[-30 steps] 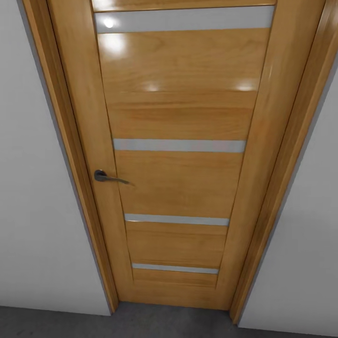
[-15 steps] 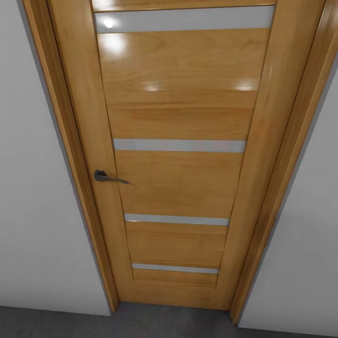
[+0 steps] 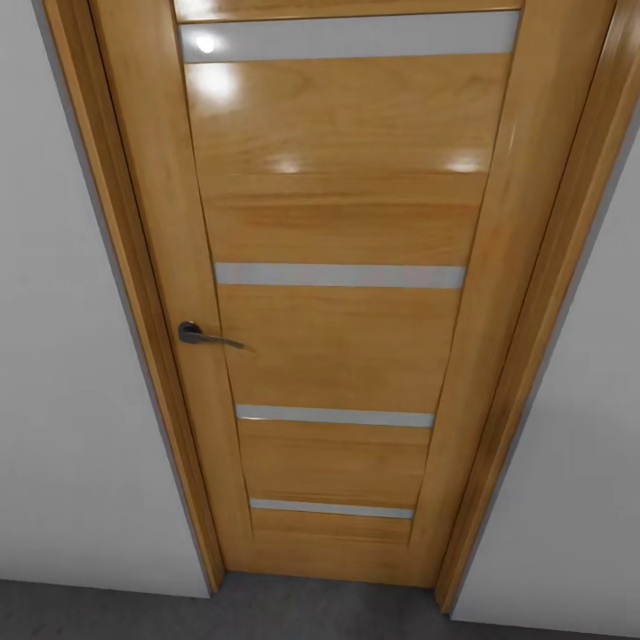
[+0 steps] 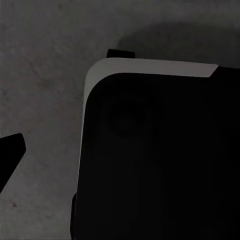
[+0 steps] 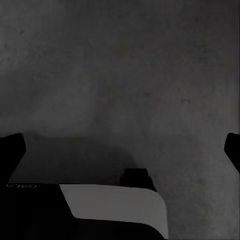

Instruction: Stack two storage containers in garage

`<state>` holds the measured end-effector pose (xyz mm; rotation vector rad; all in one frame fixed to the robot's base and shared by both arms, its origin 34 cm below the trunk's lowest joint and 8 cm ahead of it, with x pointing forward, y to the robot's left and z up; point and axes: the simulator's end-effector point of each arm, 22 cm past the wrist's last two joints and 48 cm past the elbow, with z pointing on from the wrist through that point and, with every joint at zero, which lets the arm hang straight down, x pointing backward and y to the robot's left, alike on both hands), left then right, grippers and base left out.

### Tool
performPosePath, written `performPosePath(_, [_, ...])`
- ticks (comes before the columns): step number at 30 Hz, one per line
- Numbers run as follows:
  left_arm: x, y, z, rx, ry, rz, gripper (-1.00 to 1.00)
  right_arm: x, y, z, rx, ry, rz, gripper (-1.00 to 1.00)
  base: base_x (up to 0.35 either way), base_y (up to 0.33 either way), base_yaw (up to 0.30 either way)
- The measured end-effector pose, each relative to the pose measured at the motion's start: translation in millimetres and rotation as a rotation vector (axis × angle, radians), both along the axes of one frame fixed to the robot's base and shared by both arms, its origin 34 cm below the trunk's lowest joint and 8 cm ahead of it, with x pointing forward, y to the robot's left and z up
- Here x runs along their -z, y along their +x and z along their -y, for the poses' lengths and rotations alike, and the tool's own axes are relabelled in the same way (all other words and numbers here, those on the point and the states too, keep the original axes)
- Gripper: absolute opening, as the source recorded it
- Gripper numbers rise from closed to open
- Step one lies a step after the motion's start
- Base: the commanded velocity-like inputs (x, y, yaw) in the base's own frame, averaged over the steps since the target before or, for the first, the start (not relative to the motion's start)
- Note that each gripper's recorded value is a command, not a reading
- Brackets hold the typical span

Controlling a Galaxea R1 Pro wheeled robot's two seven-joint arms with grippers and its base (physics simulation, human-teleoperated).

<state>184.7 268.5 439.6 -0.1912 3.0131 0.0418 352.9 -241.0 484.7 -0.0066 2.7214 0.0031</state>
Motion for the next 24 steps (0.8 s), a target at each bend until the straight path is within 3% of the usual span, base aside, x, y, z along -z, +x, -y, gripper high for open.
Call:
performPosePath(6, [0, -1, 0, -0.001, 0.000, -0.004, 1.00, -28, 68, 12, 0.026, -0.051, 0.105, 1.00, 0.000, 0.000, 0.000])
performPosePath(10, [0, -1, 0, -0.001, 0.000, -0.004, 1.00, -40, 89, 9, 0.031, -0.051, 0.153, 1.00, 0.000, 0.000, 0.000])
performPosePath(15, [0, -1, -1, -0.001, 0.001, -0.004, 1.00, -56, 113, -25, 0.013, -0.011, 0.222, 1.00, 0.000, 0.000, 0.000])
performPosePath(17, [0, -1, -1, -0.001, 0.001, -0.004, 1.00, -65, 127, -47, -0.038, -0.007, 0.252, 1.00, 0.000, 0.000, 0.000])
performPosePath(20, [0, -1, -1, -0.001, 0.001, -0.003, 1.00, -93, 161, -110, -0.182, -0.029, 0.323, 1.00, 0.000, 0.000, 0.000])
performPosePath(24, [0, -1, -1, -0.001, 0.001, -0.004, 1.00, -125, 208, -106, -0.246, -0.165, 0.393, 1.00, 0.000, 0.000, 0.000])
